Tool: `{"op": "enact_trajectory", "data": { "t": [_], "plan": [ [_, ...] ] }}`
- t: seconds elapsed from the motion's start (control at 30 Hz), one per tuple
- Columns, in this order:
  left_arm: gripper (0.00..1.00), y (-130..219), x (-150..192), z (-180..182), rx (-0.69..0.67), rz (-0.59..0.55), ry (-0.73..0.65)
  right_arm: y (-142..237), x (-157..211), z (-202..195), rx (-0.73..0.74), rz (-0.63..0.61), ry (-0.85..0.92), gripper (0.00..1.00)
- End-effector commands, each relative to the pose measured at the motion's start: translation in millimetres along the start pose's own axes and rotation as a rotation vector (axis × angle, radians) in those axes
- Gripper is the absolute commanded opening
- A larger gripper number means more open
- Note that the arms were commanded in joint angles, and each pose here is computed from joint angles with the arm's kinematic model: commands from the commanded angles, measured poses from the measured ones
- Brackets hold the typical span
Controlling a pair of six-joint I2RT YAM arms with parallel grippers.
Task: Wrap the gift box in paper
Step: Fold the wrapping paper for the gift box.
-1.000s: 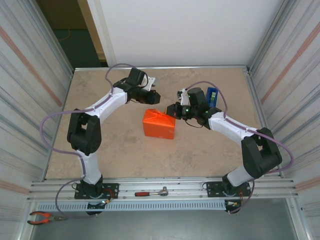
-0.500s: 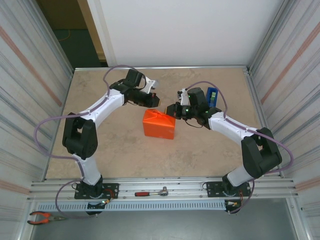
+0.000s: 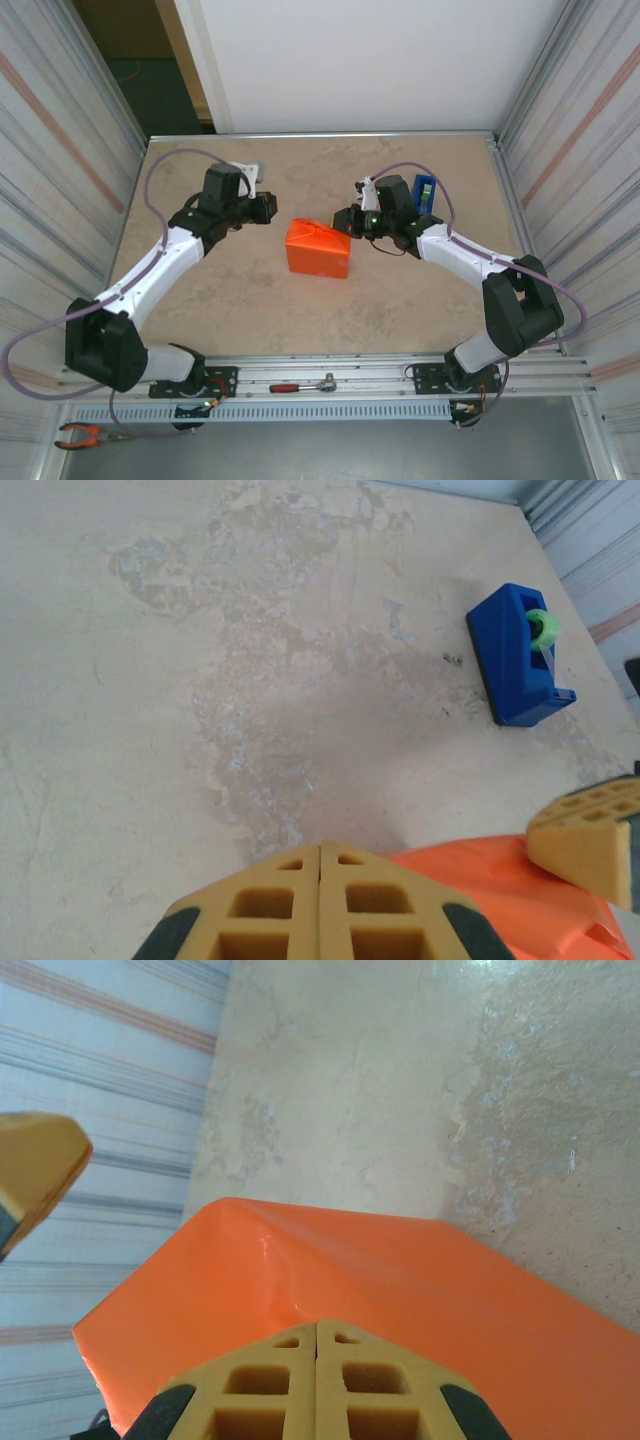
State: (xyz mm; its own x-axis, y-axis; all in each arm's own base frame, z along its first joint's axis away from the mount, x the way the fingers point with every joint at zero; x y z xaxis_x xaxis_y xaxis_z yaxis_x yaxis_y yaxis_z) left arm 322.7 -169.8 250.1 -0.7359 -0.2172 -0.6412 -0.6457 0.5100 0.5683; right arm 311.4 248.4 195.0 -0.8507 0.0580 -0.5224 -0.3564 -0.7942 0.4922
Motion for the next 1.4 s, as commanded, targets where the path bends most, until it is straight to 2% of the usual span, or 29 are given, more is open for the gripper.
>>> {"op": "enact_trajectory", "data": {
  "t": [0.0,0.43,0.77,1.0,1.1,1.27,1.37],
  "plan": [
    [0.0,-3.3,8.8,-1.1,-0.021,-0.043,0.02,-7.4,79.3,-60.7,0.222,0.287,-0.209,0.0],
    [0.0,-44.0,38.1,-31.7,0.002,0.035,-0.032,-5.7,80.8,-59.9,0.221,0.286,-0.206,0.0],
    [0.0,-48.7,61.9,-47.2,-0.027,0.029,-0.108,-6.8,82.4,-60.0,0.221,0.29,-0.206,0.0],
    [0.0,-49.0,79.2,-60.1,0.01,0.066,-0.148,-7.0,83.3,-60.1,0.225,0.291,-0.208,0.0],
    [0.0,-34.3,67.8,-70.3,0.059,0.014,-0.161,-7.1,84.4,-60.6,0.226,0.293,-0.209,0.0],
    [0.0,0.3,19.4,-85.3,0.141,-0.124,-0.15,-7.9,85.5,-61.8,0.231,0.298,-0.21,0.0],
    [0.0,4.0,-11.8,-77.0,0.178,-0.146,-0.089,-7.4,85.1,-61.6,0.232,0.296,-0.21,0.0]
  ]
}}
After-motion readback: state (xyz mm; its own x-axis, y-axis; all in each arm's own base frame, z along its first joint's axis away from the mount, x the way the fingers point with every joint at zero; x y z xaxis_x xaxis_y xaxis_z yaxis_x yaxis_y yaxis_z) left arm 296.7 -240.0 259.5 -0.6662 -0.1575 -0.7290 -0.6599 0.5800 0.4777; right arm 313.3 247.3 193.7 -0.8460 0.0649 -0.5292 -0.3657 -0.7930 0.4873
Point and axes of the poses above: each hand's point on the last joint's axis, 136 mm out from that joint toward the fingers, its own y axis back along the fingers, its own z axis along the line the jaws close on, x = y × z, the point moved 5 cm from there along y, back along the fingers, and after that the axes turned 10 degrees about y, right-handed, at the moved point
